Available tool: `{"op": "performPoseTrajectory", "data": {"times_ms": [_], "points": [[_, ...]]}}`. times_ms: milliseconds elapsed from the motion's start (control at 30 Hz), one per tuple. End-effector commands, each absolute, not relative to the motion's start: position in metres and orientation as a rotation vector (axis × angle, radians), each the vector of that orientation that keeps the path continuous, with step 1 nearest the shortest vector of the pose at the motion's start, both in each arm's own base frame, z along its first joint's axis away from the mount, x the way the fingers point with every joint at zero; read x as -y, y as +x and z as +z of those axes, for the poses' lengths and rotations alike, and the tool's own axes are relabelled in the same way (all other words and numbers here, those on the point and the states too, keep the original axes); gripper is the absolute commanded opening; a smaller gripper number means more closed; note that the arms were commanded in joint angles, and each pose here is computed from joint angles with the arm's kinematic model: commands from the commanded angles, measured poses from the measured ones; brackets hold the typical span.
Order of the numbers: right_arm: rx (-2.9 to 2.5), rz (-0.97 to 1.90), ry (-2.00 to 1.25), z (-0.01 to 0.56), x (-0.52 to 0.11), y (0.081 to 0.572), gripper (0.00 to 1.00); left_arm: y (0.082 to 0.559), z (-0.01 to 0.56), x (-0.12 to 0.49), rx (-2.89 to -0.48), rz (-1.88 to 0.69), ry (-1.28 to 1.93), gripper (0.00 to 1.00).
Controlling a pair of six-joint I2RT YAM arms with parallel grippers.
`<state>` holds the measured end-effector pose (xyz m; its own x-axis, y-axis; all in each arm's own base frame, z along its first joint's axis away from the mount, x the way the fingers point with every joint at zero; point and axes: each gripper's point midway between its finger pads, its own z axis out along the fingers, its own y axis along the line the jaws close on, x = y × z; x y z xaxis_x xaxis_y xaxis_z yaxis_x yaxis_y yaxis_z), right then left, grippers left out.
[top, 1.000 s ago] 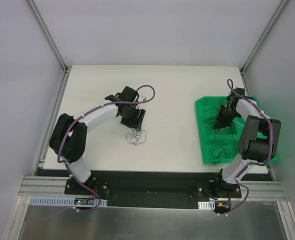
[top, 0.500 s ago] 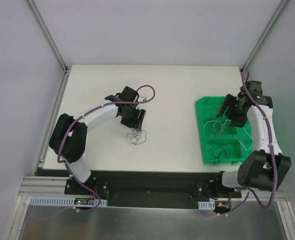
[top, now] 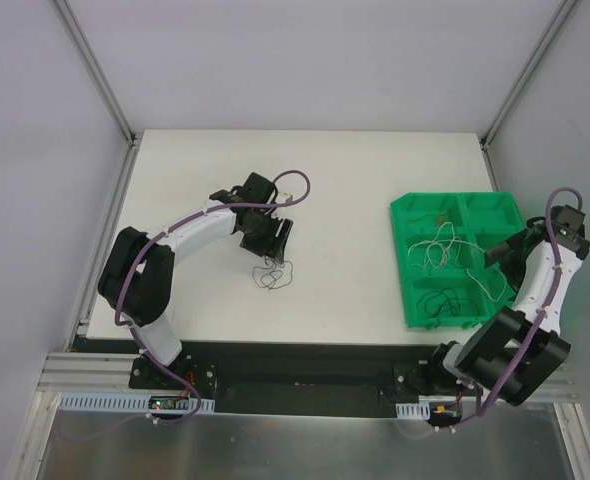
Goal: Untangle the cables
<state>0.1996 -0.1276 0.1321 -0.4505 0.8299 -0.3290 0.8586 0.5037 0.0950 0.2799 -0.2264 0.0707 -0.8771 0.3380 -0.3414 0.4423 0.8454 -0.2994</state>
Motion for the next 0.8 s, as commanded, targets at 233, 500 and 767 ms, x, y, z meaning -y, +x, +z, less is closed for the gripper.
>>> {"op": "performPoseTrajectory", "data": {"times_ms": [233, 500, 767], "points": [[-2.361, -0.159, 1.433, 0.093, 0.162, 0.201, 0.75, 0.275, 0.087, 0.23, -2.701, -0.622, 0.596, 0.59], [-2.366, -0.122, 1.396, 0.065, 0.162, 0.208, 0.56, 0.275, 0.087, 0.23, -2.699, -0.622, 0.598, 0.58], [-2.327, -0.156, 1.367, 0.086, 0.162, 0.207, 0.1, 0.272, 0.087, 0.231, -2.701, -0.63, 0.6, 0.57]]}}
